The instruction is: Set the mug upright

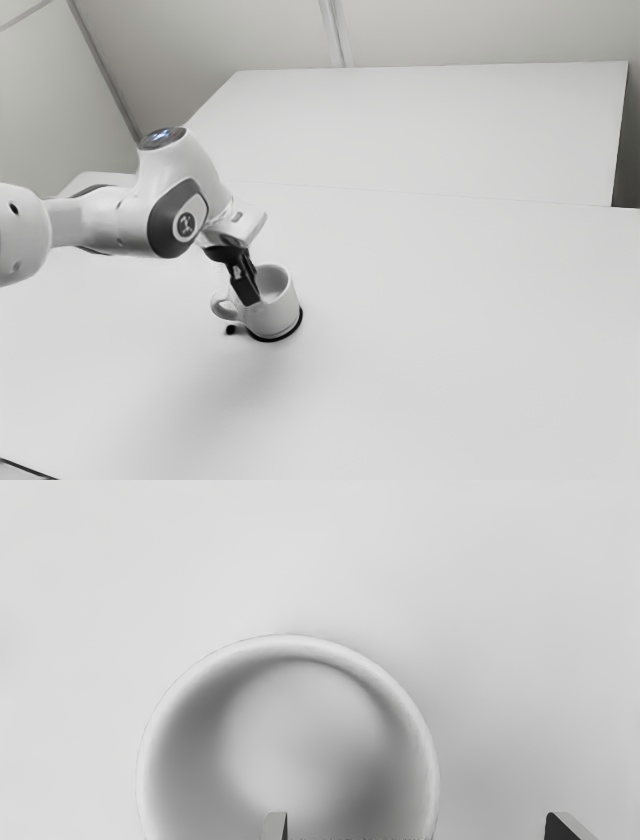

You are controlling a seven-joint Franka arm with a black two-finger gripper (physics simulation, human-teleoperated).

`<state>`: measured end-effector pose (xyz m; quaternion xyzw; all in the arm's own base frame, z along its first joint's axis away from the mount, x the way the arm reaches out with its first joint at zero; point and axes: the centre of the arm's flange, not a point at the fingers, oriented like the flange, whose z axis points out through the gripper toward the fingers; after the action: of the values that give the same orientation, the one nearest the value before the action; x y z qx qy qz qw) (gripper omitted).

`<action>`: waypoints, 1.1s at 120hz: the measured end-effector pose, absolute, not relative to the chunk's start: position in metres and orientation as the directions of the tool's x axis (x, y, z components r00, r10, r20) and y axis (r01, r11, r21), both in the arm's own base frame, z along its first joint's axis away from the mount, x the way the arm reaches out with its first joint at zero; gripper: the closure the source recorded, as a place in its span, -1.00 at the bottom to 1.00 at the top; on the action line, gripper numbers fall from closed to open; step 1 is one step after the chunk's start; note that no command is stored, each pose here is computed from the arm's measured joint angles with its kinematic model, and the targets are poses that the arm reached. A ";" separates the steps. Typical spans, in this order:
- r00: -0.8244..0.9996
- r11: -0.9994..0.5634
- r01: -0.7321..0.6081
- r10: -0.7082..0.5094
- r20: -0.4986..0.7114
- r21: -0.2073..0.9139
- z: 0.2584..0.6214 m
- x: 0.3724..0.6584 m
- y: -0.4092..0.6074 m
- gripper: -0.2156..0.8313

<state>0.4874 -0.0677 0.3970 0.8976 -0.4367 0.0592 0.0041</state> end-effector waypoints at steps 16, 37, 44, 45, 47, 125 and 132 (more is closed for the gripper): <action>0.712 -0.725 -0.687 -0.684 0.158 -0.045 0.477 0.516 -0.074 -0.54; 0.808 -0.822 -0.569 -0.564 0.171 -0.025 0.556 0.530 -0.072 -0.57; 0.832 -0.845 -0.535 -0.529 0.165 -0.010 0.575 0.532 -0.070 -0.57; 0.835 -0.847 -0.531 -0.525 0.165 -0.009 0.578 0.532 -0.069 -0.57; 0.840 -0.852 -0.523 -0.517 0.164 -0.005 0.584 0.533 -0.068 -0.57; 0.986 -0.985 -0.164 -0.165 -0.003 0.052 0.626 0.546 -0.019 -0.59; 0.989 -0.987 -0.149 -0.150 -0.008 0.052 0.625 0.546 -0.019 -0.59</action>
<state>0.5460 -0.0195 0.6253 0.9968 -0.0749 -0.0058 0.0259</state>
